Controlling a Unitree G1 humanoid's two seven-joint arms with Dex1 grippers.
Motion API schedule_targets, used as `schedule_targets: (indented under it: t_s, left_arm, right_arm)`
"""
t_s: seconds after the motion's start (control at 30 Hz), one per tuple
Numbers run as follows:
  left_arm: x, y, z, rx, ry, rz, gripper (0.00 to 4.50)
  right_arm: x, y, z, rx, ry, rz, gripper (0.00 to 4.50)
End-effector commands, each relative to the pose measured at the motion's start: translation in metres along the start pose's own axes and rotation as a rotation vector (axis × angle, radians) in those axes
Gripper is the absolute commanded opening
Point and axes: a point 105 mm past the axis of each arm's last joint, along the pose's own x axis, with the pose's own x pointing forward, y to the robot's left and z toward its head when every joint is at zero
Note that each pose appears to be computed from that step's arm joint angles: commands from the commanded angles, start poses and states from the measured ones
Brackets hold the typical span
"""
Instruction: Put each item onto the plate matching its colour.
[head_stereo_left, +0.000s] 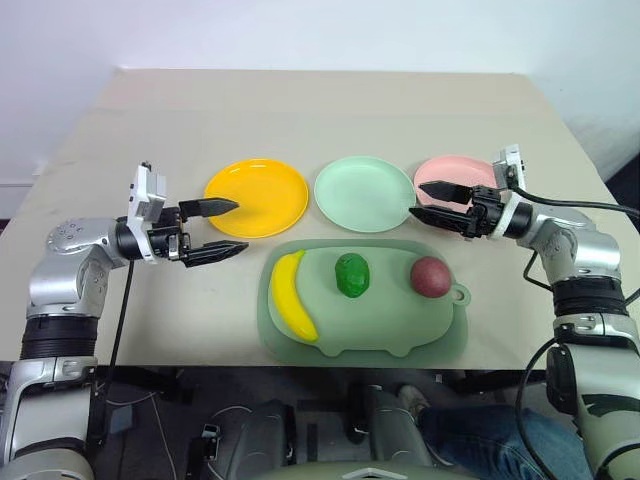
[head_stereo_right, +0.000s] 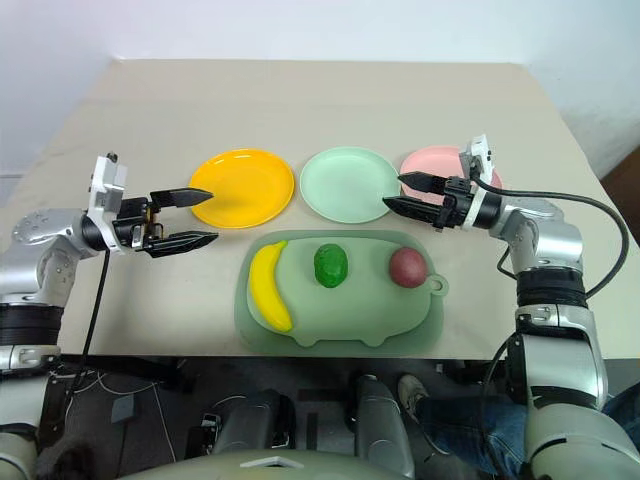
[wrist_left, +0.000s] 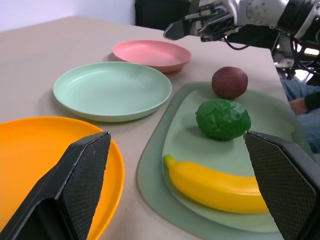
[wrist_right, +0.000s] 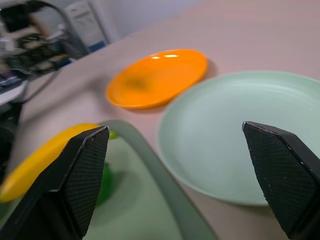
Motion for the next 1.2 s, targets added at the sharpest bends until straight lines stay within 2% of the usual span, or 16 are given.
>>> schedule_targets:
  t_s: [0.03, 0.23, 0.4, 0.5, 0.63, 1.1, 1.2]
  left_arm:
    - [0.004, 0.001, 0.010, 0.047, -0.019, -0.015, 4.47]
    - [0.001, 0.005, 0.015, 0.048, -0.015, -0.015, 4.47]
    - [0.004, 0.003, 0.011, 0.039, -0.011, -0.027, 4.47]
    - [0.007, 0.004, 0.010, 0.039, -0.009, -0.027, 4.47]
    - [0.008, 0.004, 0.010, 0.040, -0.001, -0.034, 4.47]
    - [0.004, 0.003, 0.016, 0.056, 0.011, -0.032, 4.47]
    - [0.004, 0.003, 0.016, 0.056, 0.013, -0.030, 4.50]
  right_arm:
    - [-0.010, 0.013, 0.009, -0.083, 0.005, 0.034, 4.50]
    - [-0.018, 0.032, -0.010, -0.125, 0.168, 0.077, 4.50]
    - [-0.016, 0.034, -0.013, -0.135, 0.195, 0.090, 4.50]
    - [-0.015, 0.038, -0.025, -0.169, 0.254, 0.106, 4.50]
    - [-0.014, 0.038, -0.045, -0.217, 0.332, 0.111, 4.50]
    - [-0.016, 0.027, -0.074, -0.236, 0.445, 0.096, 4.50]
    - [-0.012, 0.011, -0.067, -0.232, 0.416, 0.001, 3.92]
